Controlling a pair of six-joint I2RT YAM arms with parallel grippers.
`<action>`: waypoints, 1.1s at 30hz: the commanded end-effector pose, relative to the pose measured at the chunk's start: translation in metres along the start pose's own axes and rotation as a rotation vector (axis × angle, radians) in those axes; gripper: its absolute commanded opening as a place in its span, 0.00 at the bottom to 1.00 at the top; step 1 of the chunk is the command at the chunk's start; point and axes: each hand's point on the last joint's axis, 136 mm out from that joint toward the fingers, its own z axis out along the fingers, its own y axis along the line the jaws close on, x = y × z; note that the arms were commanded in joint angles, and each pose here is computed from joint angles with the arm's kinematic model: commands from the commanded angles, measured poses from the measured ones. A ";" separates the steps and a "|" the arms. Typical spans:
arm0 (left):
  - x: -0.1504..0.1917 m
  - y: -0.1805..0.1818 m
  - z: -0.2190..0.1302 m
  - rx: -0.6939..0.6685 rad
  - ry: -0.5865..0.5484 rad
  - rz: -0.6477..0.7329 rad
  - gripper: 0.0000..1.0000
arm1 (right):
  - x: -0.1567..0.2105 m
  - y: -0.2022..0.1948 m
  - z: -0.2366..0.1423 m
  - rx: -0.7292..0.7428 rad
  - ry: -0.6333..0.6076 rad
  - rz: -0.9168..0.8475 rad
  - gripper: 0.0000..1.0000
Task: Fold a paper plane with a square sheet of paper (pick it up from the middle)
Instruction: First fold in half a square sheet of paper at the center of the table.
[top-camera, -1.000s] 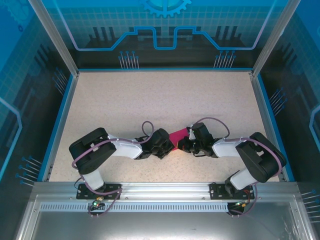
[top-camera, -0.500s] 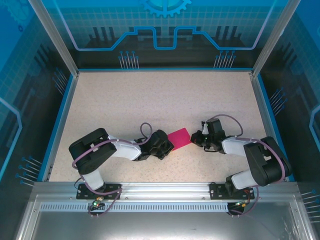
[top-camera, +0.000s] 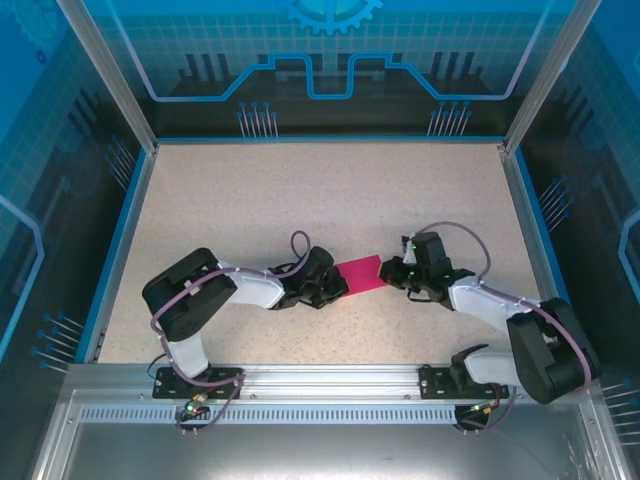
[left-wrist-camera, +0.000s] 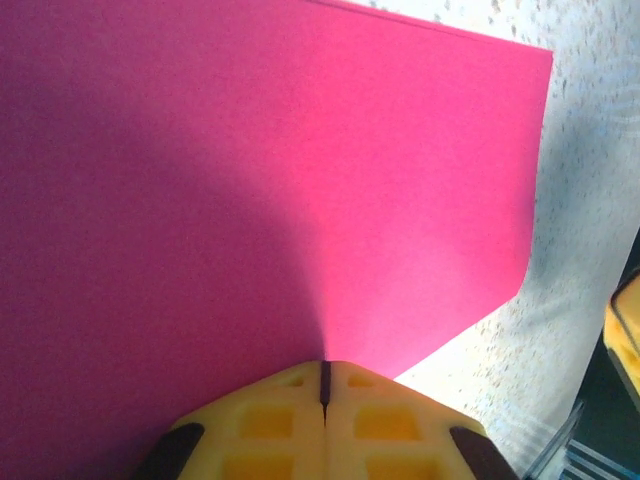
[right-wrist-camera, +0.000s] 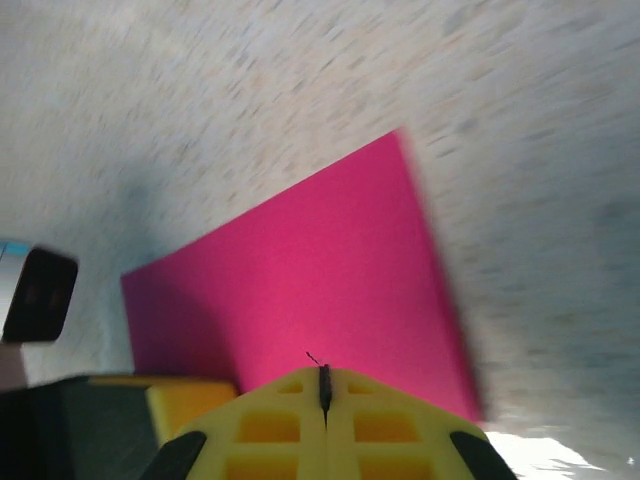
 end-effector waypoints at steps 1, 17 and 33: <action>0.008 0.082 0.001 -0.264 0.045 0.052 0.00 | 0.019 0.030 0.018 -0.072 0.091 -0.014 0.00; 0.007 0.090 -0.002 -0.232 0.008 -0.039 0.00 | 0.047 -0.038 0.050 0.134 0.172 0.109 0.00; 0.007 0.148 -0.037 -0.336 -0.141 -0.178 0.00 | 0.055 -0.088 0.045 0.297 0.183 0.202 0.00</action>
